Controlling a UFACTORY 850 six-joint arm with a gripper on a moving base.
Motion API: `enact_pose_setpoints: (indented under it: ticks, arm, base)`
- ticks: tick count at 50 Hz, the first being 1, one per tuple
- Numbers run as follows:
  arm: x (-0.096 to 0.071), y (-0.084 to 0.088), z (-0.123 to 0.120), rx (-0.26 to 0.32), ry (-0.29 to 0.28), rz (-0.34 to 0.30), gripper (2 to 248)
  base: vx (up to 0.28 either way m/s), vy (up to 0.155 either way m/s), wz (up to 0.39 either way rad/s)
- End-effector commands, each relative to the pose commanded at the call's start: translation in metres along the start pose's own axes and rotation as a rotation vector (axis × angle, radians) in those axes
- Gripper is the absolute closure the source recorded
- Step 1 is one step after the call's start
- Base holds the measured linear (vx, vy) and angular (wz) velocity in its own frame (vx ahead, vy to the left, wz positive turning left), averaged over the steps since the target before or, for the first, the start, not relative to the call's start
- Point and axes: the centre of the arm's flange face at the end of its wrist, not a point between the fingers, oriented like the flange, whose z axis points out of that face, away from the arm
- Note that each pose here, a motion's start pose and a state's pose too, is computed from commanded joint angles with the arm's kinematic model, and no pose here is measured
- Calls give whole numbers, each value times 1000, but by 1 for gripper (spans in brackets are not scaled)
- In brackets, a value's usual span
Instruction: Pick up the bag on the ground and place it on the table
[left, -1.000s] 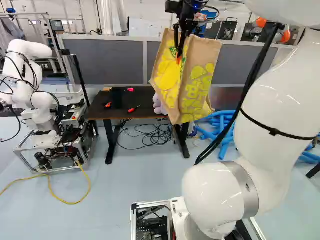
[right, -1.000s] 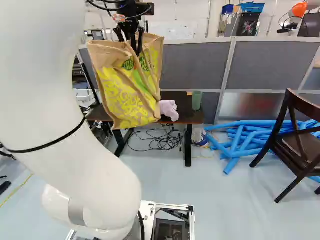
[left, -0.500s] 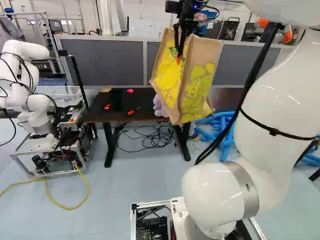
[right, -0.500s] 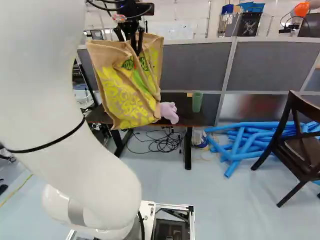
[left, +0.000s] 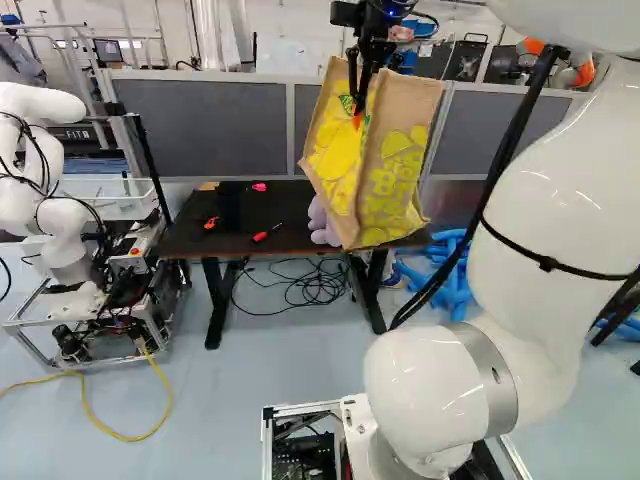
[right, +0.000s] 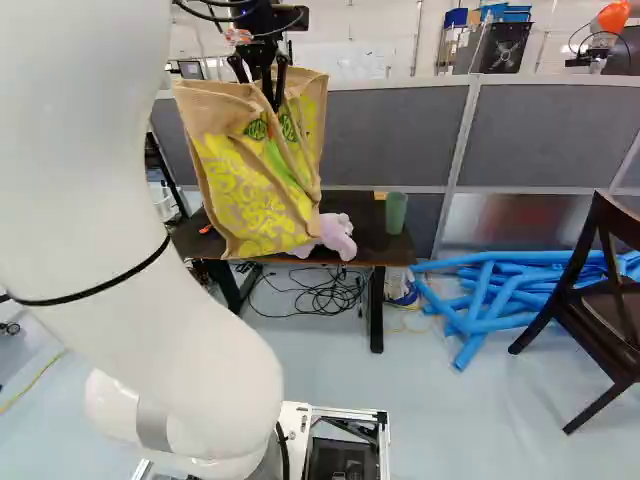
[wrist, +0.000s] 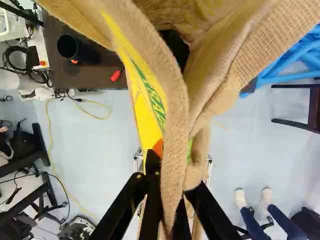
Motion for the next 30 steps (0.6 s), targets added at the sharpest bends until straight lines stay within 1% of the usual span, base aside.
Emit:
enact_pose_setpoints:
  ticks: [17, 30]
  arm:
    - [0, 0, 0, 0, 0, 0, 229]
    - [0, 0, 0, 0, 0, 0, 229]
  base:
    - [191, -1, -4]
    - [167, 1, -5]
